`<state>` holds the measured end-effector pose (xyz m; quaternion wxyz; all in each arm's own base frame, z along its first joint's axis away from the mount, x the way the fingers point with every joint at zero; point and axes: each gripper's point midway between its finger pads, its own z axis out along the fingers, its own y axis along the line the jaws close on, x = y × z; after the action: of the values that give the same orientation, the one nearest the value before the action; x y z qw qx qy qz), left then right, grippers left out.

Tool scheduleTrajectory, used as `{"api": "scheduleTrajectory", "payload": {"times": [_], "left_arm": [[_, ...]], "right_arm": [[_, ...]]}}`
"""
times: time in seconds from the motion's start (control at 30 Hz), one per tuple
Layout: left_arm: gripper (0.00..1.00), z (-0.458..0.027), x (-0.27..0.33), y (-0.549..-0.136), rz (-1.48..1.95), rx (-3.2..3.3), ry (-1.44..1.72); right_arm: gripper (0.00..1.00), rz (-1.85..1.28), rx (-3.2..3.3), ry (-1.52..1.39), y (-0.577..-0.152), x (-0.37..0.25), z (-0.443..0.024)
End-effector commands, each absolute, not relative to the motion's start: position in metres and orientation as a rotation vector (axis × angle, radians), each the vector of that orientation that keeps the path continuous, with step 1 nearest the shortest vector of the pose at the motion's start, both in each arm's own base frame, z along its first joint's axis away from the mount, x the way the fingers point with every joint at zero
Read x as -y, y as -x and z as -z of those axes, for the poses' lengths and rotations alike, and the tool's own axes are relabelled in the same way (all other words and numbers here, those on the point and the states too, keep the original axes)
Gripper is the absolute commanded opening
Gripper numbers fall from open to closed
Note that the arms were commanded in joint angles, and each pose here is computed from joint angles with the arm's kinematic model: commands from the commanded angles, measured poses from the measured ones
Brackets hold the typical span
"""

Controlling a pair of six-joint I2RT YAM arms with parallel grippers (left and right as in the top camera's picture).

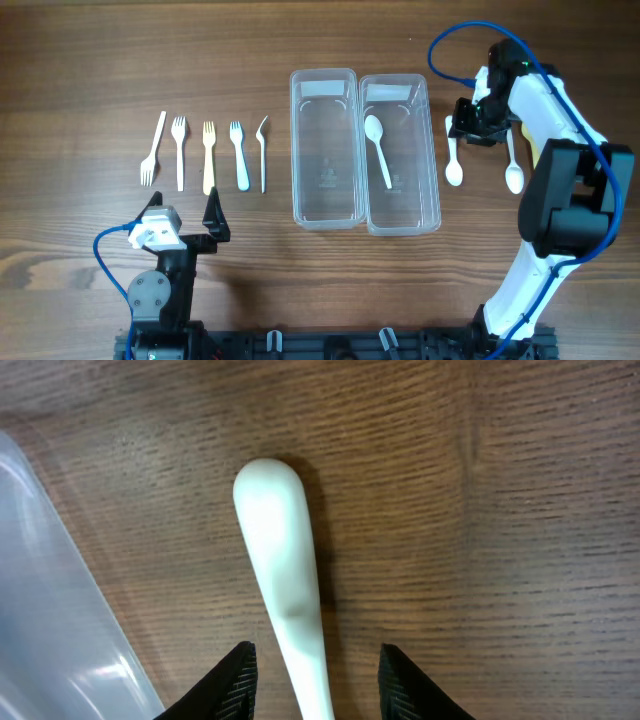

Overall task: Pack container
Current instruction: 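Return the right gripper to the spoons and grasp the white spoon handle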

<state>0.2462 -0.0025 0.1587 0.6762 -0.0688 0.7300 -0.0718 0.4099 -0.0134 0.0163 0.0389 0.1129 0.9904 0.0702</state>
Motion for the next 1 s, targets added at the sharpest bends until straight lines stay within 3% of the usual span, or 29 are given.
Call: {"api": "scheduleTrajectory", "payload": {"times": [0.0,0.33,0.6,0.97], "left_arm": [[1.00,-0.157,0.006,-0.246,0.157,-1.644,0.123],[1.00,-0.157,0.006,-0.246,0.157,-1.644,0.123],[1.00,-0.157,0.006,-0.246,0.157,-1.644,0.123],[1.00,-0.157,0.006,-0.246,0.157,-1.644,0.123]], "right_arm": [[0.39,-0.261,-3.073,-0.431,-0.398,0.007,-0.001],[0.39,-0.262,-3.072,-0.563,-0.389,0.007,0.010],[0.32,-0.245,-3.045,-0.666,-0.391,0.014,0.011],[0.31,-0.154,-2.998,-0.859,-0.384,0.065,0.012]]}}
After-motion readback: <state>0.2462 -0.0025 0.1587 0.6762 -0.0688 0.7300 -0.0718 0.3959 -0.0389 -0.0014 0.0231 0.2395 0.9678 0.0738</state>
